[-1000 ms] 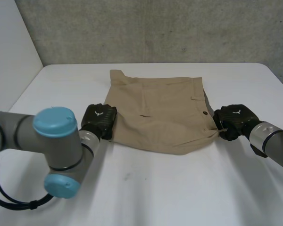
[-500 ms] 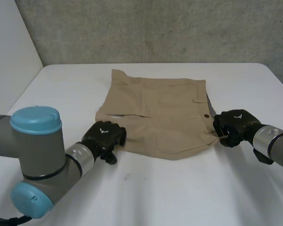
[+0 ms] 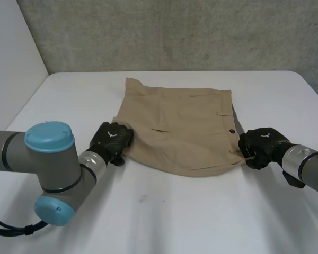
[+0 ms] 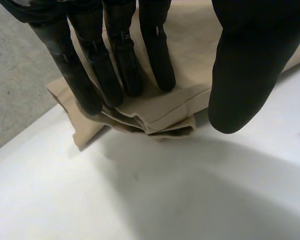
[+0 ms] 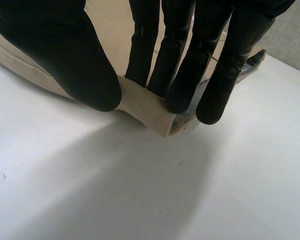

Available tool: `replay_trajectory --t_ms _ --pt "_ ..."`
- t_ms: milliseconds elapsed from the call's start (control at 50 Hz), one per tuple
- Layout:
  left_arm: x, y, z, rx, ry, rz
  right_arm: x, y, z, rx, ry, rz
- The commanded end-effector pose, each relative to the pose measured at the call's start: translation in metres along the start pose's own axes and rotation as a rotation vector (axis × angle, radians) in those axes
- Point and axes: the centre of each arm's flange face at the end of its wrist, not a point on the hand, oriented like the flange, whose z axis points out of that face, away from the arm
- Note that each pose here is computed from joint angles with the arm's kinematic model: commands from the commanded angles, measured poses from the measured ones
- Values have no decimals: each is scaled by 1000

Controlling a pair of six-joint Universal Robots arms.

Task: Fold the shorts.

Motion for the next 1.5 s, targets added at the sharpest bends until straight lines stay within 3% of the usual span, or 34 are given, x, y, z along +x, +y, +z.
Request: replay_trajectory --t_ms 20,560,640,740,980,1080,1200,1300,1500 --pt "1 5 12 3 0 1 -3 3 2 -9 -11 2" --pt "-4 5 52 83 -28 5 -10 13 5 -41 -32 -45" --pt "-3 -3 38 59 -15 -3 -10 13 5 -42 -29 -45" --pt "-12 -38 -15 -29 21 -21 -9 10 2 -37 -29 -46" --pt "-19 -34 -92 -320 106 -98 -14 -1 -13 -21 -26 -55" --pt "-14 -26 -99 -338 154 -121 -19 1 -20 -59 -53 -33" --pt "-33 -15 -88 -334 95 -152 -26 3 -28 -89 -82 -16" --pt "-30 -3 -81 -338 96 -158 -30 2 -28 -73 -103 -24" --pt "-29 -2 -82 -332 92 -189 -30 6 -24 -35 -131 -121"
